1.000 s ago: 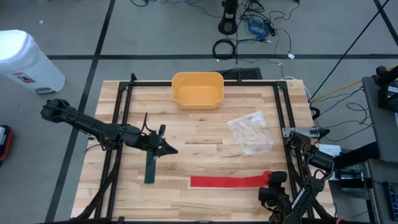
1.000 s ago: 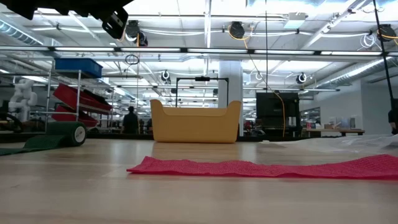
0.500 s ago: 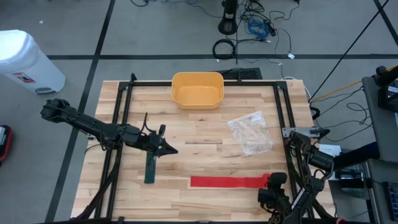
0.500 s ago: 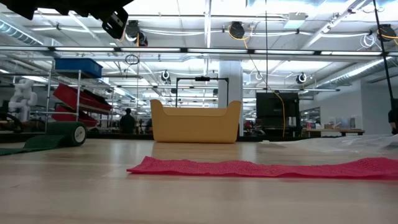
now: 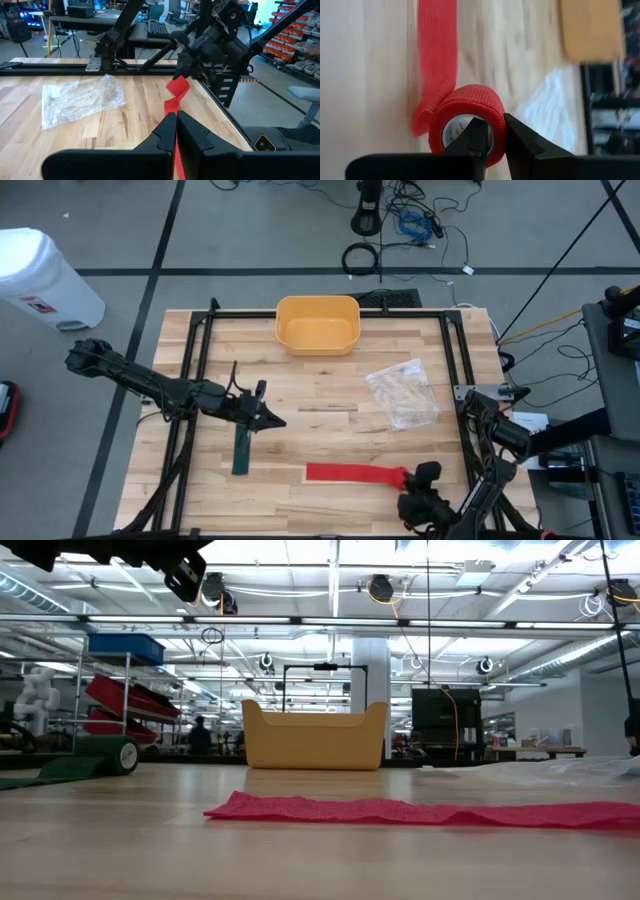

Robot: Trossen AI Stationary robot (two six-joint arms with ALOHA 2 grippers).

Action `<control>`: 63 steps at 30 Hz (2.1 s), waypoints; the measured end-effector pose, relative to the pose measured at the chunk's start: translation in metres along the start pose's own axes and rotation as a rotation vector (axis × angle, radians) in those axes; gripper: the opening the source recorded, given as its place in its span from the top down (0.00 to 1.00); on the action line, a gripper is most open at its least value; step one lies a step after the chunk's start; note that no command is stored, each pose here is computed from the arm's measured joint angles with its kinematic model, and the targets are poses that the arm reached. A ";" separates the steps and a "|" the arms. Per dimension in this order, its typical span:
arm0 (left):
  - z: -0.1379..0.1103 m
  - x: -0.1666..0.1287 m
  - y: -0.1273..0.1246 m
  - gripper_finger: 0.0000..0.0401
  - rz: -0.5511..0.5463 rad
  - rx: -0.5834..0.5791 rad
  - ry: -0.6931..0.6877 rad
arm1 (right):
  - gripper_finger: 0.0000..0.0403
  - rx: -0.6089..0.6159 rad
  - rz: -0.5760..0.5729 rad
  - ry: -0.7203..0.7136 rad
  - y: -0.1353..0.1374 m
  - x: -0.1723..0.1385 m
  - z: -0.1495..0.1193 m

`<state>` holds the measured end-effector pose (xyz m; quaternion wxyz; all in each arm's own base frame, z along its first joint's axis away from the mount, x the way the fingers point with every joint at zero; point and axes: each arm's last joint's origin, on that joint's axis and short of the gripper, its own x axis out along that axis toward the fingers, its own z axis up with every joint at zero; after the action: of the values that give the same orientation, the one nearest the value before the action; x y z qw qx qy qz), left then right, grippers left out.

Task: Roll bandage
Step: Roll the red bandage

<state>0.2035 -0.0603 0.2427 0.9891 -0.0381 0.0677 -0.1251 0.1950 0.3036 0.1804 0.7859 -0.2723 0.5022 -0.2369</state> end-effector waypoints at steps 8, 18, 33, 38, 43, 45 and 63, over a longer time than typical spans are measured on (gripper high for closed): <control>0.008 0.000 -0.003 0.95 -0.023 -0.002 -0.084 | 0.90 -0.111 -0.114 -0.237 -0.019 0.000 0.043; 0.020 -0.004 -0.019 0.95 -0.198 0.162 -0.222 | 0.90 -0.248 -0.411 -0.487 -0.061 -0.011 0.103; 0.032 -0.007 -0.018 0.95 0.004 0.395 -0.356 | 0.90 -0.300 -0.590 -0.469 -0.120 -0.029 0.152; 0.035 -0.008 -0.017 0.95 0.036 0.467 -0.396 | 0.90 -0.323 -0.602 -0.447 -0.137 -0.037 0.161; 0.043 -0.010 -0.018 0.95 0.041 0.491 -0.447 | 0.90 -0.304 -0.598 -0.450 -0.154 -0.050 0.166; 0.049 -0.010 -0.021 0.95 0.000 0.513 -0.463 | 0.90 -0.315 -0.589 -0.447 -0.159 -0.054 0.166; 0.070 0.002 -0.050 0.95 -0.109 0.545 -0.471 | 0.90 -0.147 0.192 -0.737 -0.228 -0.053 0.216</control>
<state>0.2034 -0.1051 0.3160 0.9432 0.1957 -0.2000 -0.1789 0.3505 0.2105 0.4427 0.9106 -0.3466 0.2248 -0.0116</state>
